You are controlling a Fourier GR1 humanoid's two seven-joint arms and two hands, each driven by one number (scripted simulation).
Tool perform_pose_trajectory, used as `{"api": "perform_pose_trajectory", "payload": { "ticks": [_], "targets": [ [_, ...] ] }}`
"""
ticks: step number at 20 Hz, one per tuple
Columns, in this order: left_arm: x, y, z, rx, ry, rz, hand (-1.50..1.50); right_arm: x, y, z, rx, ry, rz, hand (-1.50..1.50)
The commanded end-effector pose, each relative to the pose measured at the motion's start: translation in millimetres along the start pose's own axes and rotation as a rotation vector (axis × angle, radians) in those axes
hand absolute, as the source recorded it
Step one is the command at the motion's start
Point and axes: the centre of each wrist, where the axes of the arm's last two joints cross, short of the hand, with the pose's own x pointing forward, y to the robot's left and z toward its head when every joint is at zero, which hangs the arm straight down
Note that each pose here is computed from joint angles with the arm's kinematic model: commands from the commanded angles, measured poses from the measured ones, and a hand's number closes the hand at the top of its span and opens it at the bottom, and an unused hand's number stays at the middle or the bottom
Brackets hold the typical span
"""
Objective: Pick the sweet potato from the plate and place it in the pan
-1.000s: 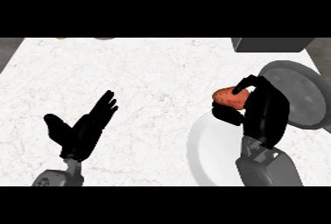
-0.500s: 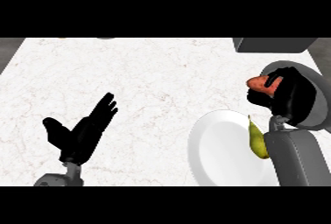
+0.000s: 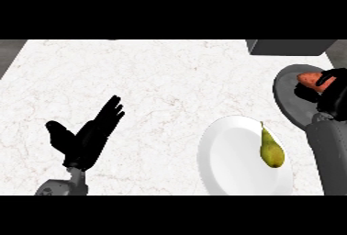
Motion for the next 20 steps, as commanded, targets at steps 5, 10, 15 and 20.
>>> {"api": "perform_pose_trajectory", "payload": {
  "ticks": [5,10,15,20],
  "targets": [
    [-11,-6,-1,-0.003,-0.003,0.007,0.0,-58,-6,-59,-0.082,0.055,-0.016,1.5],
    [-2,6,1,-0.033,-0.007,-0.02,0.0,-71,-2,-69,-0.06,0.04,-0.011,1.5],
    [3,-17,-14,-0.035,-0.02,-0.027,0.0,-112,-1,-58,0.214,0.229,0.152,-1.5],
    [3,-9,-3,-0.036,-0.014,-0.004,0.0,-100,21,-34,0.203,0.224,-0.025,-1.5]
  ]
}}
